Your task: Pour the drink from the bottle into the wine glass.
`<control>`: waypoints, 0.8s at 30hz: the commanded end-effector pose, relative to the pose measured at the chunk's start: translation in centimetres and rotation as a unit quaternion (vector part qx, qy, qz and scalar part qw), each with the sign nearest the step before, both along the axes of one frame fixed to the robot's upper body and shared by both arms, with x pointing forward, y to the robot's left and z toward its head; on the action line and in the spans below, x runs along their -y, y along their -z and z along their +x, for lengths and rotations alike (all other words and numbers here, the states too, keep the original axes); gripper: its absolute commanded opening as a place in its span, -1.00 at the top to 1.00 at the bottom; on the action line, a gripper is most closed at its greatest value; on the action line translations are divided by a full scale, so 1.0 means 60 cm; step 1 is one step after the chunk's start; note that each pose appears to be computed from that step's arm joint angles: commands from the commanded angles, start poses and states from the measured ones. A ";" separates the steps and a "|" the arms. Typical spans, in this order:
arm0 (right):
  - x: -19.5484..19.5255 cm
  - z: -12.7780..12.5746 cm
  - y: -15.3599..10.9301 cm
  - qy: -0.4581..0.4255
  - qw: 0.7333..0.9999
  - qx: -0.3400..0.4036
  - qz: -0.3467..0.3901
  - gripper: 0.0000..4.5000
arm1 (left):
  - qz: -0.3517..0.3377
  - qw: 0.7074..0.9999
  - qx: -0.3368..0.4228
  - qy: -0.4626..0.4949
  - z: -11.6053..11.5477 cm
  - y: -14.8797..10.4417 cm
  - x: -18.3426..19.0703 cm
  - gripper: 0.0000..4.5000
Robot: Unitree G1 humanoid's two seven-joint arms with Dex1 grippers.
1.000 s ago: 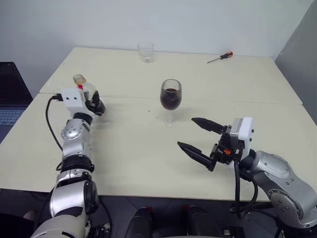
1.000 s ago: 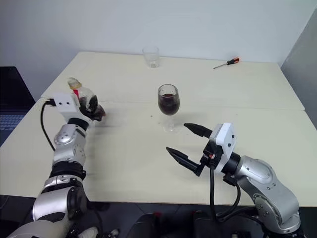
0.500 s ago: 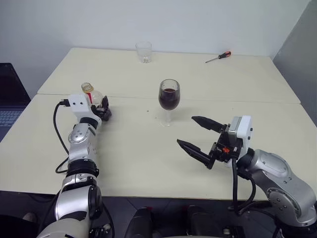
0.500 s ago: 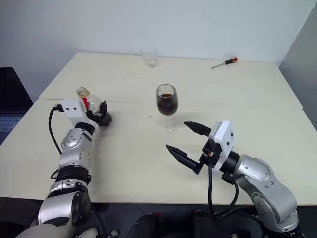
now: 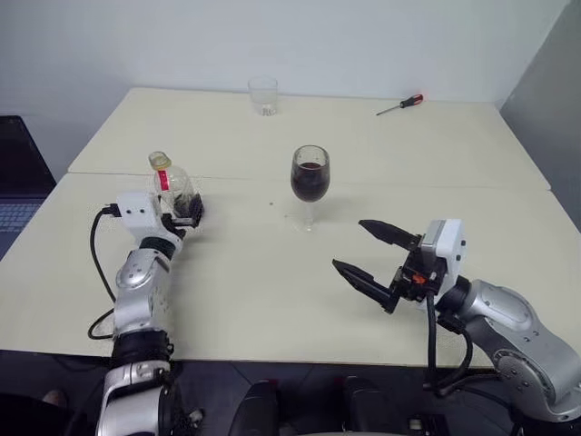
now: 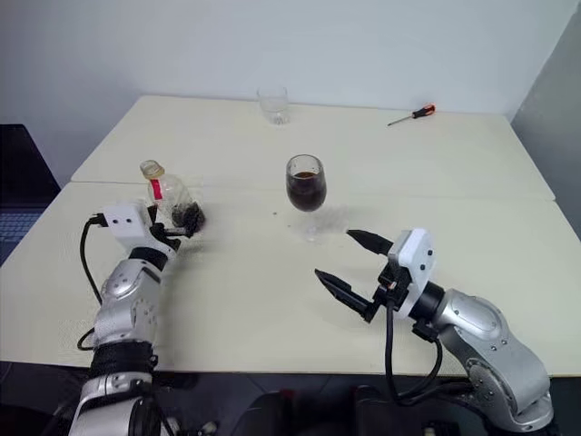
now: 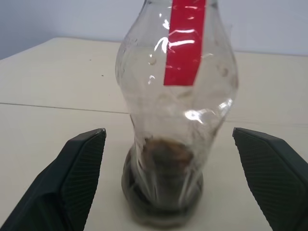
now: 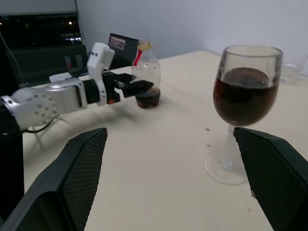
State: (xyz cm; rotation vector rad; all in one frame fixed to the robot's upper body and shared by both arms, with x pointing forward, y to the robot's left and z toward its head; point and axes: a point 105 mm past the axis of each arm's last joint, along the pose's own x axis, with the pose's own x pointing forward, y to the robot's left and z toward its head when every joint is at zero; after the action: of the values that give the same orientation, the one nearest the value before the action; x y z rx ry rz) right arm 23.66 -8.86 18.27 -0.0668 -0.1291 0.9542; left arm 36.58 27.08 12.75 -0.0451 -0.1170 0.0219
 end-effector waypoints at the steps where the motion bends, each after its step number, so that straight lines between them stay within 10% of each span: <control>1: 0.011 -0.015 -0.020 0.010 0.999 0.030 0.002 -1.00 | -0.007 1.000 0.026 0.009 -0.023 -0.033 0.017 -0.99; 11: 0.074 -0.010 0.010 0.129 0.992 -0.004 -0.002 -1.00 | -0.051 0.997 -0.047 0.039 -0.099 0.025 0.084 -0.99; 24: 0.174 0.014 0.090 0.418 0.904 -0.084 0.008 -1.00 | -0.045 0.990 -0.115 0.062 -0.142 0.067 0.151 -0.99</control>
State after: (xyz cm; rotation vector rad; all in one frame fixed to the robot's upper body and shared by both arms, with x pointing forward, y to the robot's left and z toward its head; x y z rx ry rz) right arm 24.56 -18.52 12.40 -0.0102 0.0771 0.1531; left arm 28.13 18.17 7.22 -0.1600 0.1679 -0.0871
